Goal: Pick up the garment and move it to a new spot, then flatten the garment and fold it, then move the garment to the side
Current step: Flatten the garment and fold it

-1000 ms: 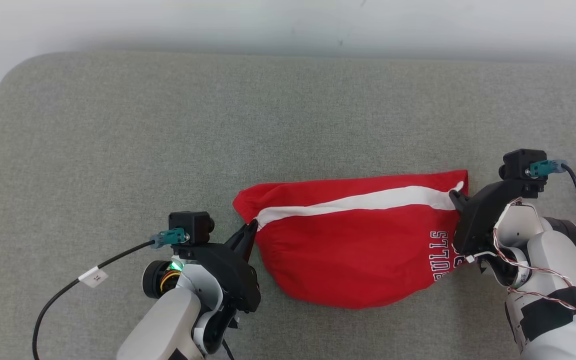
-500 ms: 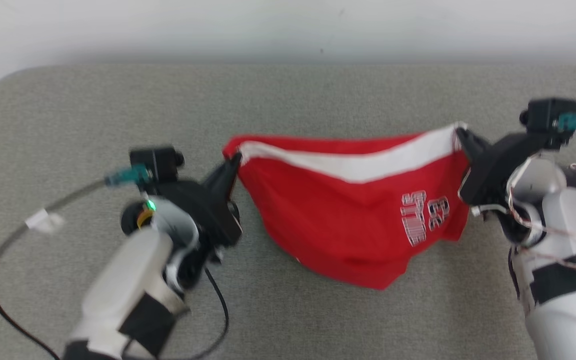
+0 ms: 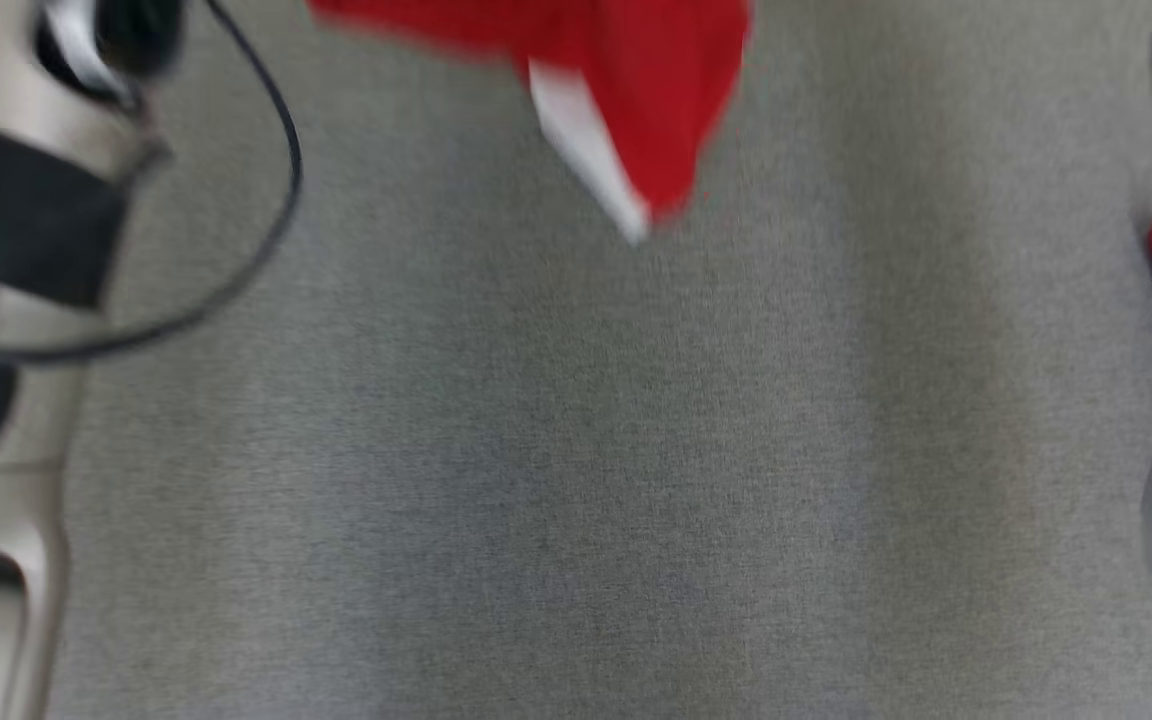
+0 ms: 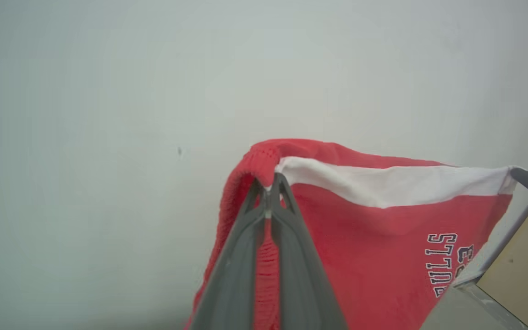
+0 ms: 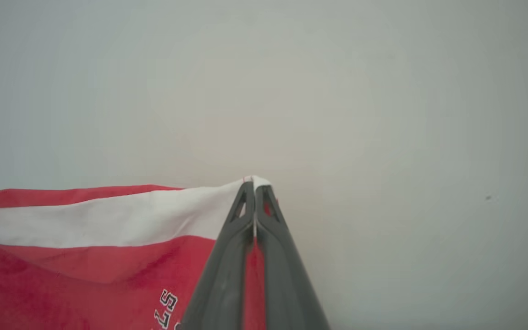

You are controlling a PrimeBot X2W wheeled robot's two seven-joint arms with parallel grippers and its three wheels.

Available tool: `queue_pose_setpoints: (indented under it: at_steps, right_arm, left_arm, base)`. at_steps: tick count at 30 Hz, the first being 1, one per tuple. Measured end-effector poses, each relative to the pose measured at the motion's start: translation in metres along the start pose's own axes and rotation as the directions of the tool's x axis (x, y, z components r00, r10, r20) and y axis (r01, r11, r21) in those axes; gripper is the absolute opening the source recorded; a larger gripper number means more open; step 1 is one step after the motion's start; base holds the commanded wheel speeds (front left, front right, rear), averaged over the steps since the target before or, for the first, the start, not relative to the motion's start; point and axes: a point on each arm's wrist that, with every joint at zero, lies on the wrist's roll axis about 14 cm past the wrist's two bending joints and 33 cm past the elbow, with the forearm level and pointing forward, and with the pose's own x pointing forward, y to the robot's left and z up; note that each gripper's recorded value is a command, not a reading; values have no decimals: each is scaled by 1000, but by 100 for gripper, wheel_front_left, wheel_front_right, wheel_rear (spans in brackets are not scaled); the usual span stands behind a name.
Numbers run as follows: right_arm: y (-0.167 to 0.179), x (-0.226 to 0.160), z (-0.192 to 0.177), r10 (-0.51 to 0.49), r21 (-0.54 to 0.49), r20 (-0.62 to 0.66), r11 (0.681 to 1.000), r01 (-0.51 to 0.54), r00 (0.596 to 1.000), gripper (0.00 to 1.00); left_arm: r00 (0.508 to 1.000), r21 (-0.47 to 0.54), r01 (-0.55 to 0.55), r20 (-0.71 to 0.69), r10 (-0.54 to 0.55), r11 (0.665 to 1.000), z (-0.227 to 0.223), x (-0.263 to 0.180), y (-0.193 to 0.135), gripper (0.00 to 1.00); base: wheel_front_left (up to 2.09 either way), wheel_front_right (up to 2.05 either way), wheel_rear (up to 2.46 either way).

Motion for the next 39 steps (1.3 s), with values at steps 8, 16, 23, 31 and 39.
queue_pose_setpoints:
  at_steps: [8, 16, 23, 31, 39]
  right_arm:
    - [-31, 44, 4, -68, -3, 176, 998, 69, 982, 0]
    - [-46, 50, -110, -81, -59, -8, 995, 80, 997, 0]
    - [-55, 25, -174, -74, -88, -163, 994, 60, 984, 0]
    - [-50, -15, -188, -38, -52, -297, 998, 24, 954, 0]
    - [-41, -89, -205, -6, 4, -528, 1000, 9, 849, 0]
  left_arm:
    - [985, -69, -3, 170, 15, 998, -3, 53, 22, 0]
    - [997, -168, -55, 35, 62, 984, -115, 60, 56, 0]
    - [992, -229, -98, -99, 77, 969, -189, 37, 64, 0]
    - [979, -282, -108, -198, 52, 953, -214, -4, 41, 0]
    - [936, -325, -141, -352, 19, 935, -234, -71, 1, 0]
  base:
    - [0, 0, 0]
    - [0, 0, 0]
    - [0, 0, 0]
    - [0, 0, 0]
    - [0, 0, 0]
